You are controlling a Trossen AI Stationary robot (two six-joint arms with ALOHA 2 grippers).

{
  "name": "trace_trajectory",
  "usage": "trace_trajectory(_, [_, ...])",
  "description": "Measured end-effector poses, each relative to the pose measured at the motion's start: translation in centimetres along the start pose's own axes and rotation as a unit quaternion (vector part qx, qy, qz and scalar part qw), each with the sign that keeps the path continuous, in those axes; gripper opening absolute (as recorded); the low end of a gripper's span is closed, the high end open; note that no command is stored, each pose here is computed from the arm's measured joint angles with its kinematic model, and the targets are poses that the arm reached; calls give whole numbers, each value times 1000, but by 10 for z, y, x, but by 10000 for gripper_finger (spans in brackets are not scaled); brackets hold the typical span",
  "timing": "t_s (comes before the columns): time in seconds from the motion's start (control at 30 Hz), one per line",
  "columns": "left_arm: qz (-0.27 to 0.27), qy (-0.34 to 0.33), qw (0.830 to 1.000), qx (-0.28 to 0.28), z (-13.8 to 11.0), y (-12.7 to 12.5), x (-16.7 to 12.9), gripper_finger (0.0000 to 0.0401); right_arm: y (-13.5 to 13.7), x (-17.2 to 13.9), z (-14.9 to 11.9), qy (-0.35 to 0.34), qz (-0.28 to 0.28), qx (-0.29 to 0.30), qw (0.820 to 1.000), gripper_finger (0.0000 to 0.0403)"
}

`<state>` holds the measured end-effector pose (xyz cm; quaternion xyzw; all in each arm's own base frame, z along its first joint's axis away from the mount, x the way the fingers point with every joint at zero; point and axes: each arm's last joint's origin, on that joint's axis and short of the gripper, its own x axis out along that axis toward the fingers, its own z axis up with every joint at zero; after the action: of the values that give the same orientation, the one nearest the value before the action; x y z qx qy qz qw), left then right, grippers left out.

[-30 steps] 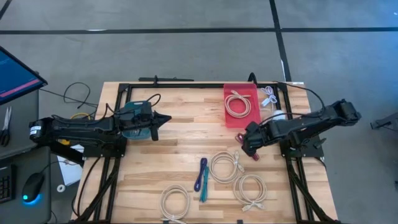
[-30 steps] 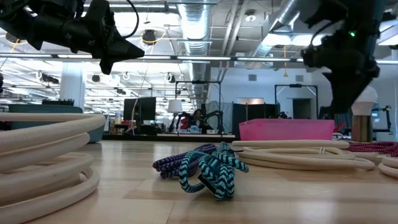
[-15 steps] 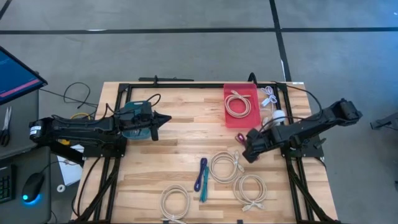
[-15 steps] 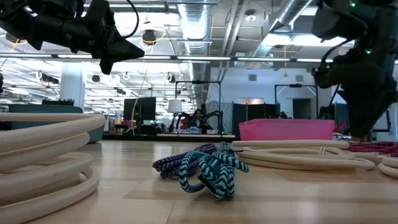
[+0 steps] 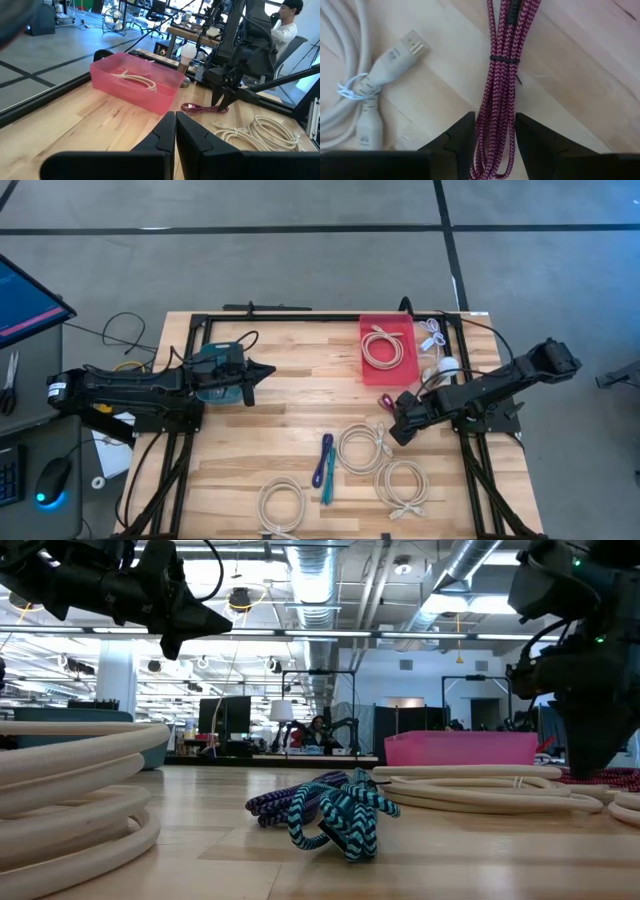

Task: Pick & Place USB Port
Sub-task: Put the pink charger cable in the blue bin

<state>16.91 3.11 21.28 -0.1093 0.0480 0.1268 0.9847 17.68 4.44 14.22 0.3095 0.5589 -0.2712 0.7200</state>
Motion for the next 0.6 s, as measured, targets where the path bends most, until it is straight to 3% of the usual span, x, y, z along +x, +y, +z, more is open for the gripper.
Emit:
trace_trajectory(0.1, [0,0,1000,0,0,0,0,12,0,1,0,2,-5,-7,1000,109])
trace_trajectory(0.33, [0,0,1000,0,0,0,0,12,-1,1,0,-10,-10,-18,1000,11])
trace_trajectory(0.6, [0,0,1000,0,0,0,0,12,1,-3,2,-16,-1,-27,1000,5])
